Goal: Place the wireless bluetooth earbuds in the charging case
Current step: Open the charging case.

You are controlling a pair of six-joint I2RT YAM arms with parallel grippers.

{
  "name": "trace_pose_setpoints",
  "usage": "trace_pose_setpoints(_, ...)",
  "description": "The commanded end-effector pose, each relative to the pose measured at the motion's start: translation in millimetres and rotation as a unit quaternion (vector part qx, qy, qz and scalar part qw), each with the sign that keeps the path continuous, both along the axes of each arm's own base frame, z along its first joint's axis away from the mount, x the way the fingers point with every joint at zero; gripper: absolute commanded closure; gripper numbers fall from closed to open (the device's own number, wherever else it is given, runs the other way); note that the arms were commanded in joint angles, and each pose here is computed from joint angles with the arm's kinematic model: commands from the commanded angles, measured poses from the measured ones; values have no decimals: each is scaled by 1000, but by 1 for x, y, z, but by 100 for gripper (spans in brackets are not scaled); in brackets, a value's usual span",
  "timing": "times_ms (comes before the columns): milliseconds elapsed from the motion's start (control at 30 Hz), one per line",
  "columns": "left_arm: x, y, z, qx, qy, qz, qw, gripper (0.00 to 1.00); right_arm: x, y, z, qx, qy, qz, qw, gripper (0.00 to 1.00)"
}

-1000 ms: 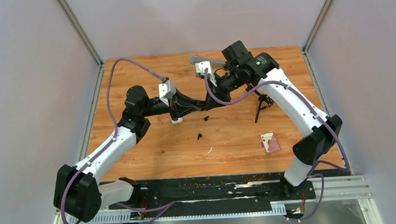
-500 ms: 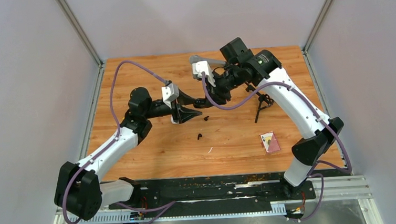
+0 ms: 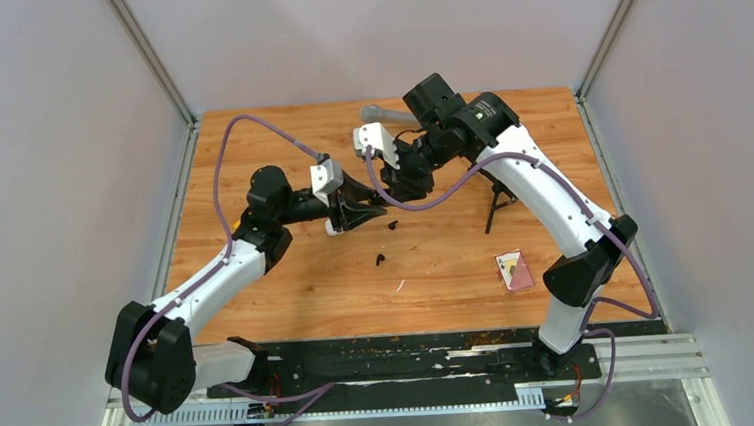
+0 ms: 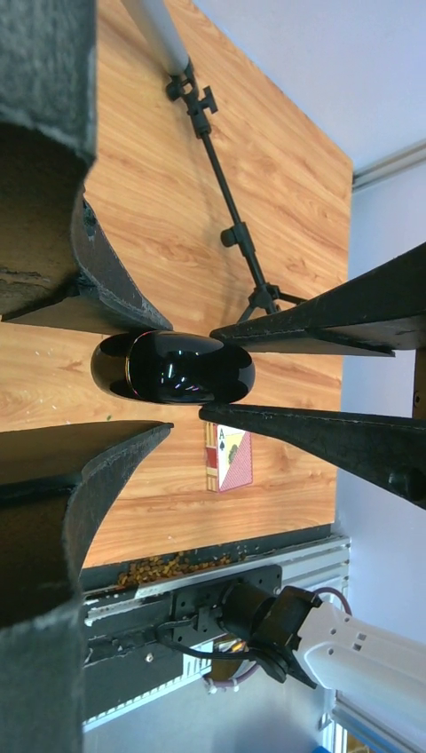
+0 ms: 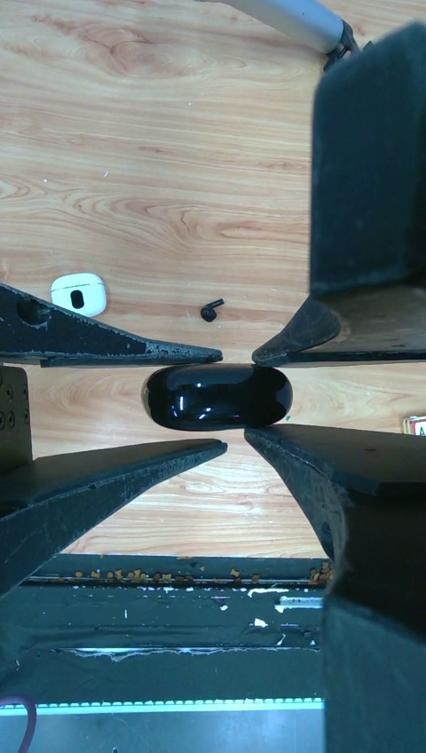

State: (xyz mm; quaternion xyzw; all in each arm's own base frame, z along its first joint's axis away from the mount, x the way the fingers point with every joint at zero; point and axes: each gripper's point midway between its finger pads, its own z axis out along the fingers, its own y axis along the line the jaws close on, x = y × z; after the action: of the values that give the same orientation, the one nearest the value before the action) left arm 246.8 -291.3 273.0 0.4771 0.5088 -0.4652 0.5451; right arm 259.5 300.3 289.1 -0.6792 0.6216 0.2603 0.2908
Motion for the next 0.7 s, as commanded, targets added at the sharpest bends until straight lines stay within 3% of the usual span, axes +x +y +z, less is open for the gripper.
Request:
trace_pose_setpoints(0,-2,-3,6,-10,-21,-7,1000,55,2,3,18,11,-23,1,1000,100)
trace_pose_setpoints(367,3,-3,1,-8,-6,6,1000,55,2,3,24,17,-30,-3,999,100)
trace_pose_setpoints(667,6,-4,2,-13,-4,10,1000,73,2,4,23,19,-23,-6,1000,100)
